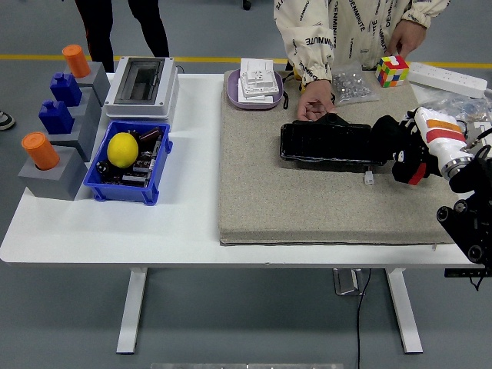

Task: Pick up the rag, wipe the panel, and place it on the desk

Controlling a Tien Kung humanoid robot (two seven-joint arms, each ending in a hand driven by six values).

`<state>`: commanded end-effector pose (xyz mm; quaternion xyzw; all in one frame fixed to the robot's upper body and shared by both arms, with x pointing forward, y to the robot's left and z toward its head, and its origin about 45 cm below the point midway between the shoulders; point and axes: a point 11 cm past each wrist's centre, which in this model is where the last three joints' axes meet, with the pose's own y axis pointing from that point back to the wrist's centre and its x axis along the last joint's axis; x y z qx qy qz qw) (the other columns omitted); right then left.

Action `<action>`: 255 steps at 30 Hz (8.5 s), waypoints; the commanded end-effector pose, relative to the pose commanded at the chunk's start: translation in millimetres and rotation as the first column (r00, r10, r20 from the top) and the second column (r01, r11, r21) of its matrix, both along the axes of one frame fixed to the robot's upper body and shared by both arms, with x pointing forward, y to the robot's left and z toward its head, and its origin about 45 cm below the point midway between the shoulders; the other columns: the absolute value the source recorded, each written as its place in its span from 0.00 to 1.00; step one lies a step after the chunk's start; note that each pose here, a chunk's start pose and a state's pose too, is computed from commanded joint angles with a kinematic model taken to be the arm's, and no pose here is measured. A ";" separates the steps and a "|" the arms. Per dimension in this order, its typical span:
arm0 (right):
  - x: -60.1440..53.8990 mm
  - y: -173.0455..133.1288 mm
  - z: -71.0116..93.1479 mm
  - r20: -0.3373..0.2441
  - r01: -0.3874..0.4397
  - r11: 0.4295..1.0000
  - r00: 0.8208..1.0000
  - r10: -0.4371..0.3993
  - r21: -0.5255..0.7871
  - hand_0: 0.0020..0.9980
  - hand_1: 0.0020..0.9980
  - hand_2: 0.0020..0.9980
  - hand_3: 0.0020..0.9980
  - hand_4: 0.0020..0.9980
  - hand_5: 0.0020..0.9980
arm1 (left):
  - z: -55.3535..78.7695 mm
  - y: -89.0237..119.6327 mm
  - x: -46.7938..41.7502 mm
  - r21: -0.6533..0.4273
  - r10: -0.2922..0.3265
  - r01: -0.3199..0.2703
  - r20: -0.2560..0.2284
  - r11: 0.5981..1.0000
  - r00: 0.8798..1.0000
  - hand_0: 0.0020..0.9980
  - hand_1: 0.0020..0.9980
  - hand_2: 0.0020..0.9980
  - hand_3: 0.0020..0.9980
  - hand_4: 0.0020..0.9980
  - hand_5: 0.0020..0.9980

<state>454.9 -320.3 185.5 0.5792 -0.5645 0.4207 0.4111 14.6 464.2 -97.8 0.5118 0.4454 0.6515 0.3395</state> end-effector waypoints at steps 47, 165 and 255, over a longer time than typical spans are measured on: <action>8.5 70.0 -3.0 0.005 -0.103 0.993 0.995 0.102 0.063 0.20 0.32 0.39 0.39 0.98 0.02 | 0.3 -1.1 9.9 -0.003 0.004 -0.004 0.020 1.000 1.000 0.65 0.69 0.74 0.57 0.60 0.47; 1.7 4.3 -14.9 -0.051 -0.002 1.000 0.999 0.000 -0.031 0.20 0.32 0.39 0.39 0.97 0.01 | 0.6 0.5 5.2 0.000 0.002 -0.002 0.012 1.000 1.000 0.65 0.69 0.73 0.56 0.60 0.47; 9.8 26.5 -9.0 -0.030 -0.017 1.000 0.999 0.017 0.002 0.20 0.32 0.39 0.39 0.97 0.01 | -0.7 -2.6 4.9 -0.005 0.015 -0.015 0.017 1.000 1.000 0.65 0.69 0.73 0.56 0.60 0.47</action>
